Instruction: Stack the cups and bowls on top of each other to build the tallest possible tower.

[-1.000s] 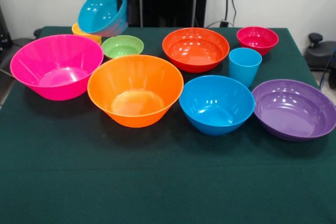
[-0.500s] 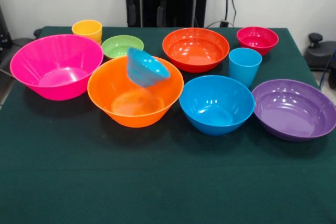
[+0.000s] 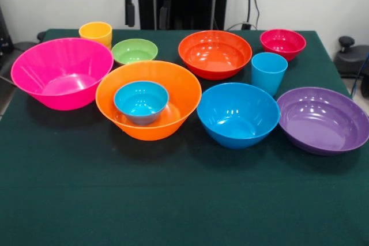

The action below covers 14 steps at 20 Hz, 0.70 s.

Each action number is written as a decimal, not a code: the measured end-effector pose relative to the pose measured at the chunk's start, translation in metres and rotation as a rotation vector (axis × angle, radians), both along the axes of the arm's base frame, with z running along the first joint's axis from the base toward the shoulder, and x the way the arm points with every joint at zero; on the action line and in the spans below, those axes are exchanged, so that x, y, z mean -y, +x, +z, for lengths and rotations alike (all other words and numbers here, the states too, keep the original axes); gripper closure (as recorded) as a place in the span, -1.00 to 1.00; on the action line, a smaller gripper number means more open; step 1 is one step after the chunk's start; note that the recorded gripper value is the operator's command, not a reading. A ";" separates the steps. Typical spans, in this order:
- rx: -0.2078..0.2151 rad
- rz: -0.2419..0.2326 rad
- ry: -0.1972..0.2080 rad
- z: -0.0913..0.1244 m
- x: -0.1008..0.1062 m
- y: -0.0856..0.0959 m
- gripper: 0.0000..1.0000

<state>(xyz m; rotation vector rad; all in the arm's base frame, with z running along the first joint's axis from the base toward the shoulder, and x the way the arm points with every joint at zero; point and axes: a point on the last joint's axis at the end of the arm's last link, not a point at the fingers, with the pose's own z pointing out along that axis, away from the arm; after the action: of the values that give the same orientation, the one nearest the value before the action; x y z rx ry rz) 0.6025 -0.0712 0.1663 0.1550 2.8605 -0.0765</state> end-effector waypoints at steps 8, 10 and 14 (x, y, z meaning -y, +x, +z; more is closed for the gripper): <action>-0.008 -0.044 0.013 -0.016 0.027 0.006 -1.00; -0.012 -0.054 0.018 -0.020 0.033 0.005 -1.00; -0.018 -0.099 0.037 -0.039 0.058 -0.002 -1.00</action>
<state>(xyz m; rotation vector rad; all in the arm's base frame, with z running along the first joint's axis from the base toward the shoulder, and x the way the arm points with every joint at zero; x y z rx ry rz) 0.6010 -0.1295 0.1273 0.3051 2.8720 -0.0453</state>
